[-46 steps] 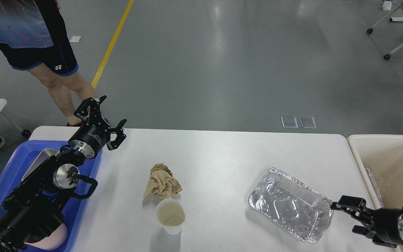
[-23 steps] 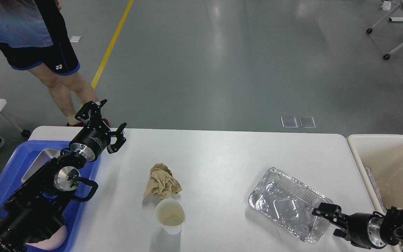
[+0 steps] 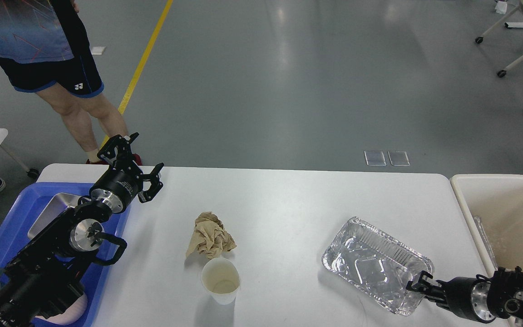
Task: Tidy desktop
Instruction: 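Lower the right gripper to the foil tray edge and grasp it, then lift the foil tray with the right gripper and carry it over the table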
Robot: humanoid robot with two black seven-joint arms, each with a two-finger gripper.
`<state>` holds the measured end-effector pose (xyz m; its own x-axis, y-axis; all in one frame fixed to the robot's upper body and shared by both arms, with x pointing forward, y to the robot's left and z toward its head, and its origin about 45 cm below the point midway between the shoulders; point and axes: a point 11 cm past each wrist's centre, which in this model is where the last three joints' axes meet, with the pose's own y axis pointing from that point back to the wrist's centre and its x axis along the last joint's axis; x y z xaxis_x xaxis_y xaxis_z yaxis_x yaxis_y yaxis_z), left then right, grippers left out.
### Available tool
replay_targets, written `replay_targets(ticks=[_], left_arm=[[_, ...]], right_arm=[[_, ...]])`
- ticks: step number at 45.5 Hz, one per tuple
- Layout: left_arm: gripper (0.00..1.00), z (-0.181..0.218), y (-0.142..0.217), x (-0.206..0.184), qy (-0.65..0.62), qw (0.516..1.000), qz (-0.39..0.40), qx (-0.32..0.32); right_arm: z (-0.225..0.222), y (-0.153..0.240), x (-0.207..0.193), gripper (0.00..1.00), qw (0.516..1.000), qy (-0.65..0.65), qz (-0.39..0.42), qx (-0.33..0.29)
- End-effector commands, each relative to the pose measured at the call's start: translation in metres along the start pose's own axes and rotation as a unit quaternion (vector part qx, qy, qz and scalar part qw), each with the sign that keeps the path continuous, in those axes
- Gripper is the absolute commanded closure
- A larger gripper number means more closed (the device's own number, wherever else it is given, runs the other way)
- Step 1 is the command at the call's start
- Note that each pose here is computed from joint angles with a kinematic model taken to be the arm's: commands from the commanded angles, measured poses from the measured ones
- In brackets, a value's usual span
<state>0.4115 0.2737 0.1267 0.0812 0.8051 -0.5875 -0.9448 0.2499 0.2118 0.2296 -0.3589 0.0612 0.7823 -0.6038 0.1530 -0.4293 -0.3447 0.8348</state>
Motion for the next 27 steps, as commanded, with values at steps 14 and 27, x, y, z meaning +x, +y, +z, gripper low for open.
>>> replay_targets(ticks=[14,27], left_arm=[[0.04,-0.004,0.002,0.002,0.002,1.0,0.002,0.003],[0.04,-0.004,0.001,0.002,0.002,1.0,0.002,0.003]], right_arm=[[-0.022,0.014,0.031,1.0,0.999,0.019,0.024,0.02],[-0.061,0.108,0.087,1.0,0.995,0.063,0.051,0.052]])
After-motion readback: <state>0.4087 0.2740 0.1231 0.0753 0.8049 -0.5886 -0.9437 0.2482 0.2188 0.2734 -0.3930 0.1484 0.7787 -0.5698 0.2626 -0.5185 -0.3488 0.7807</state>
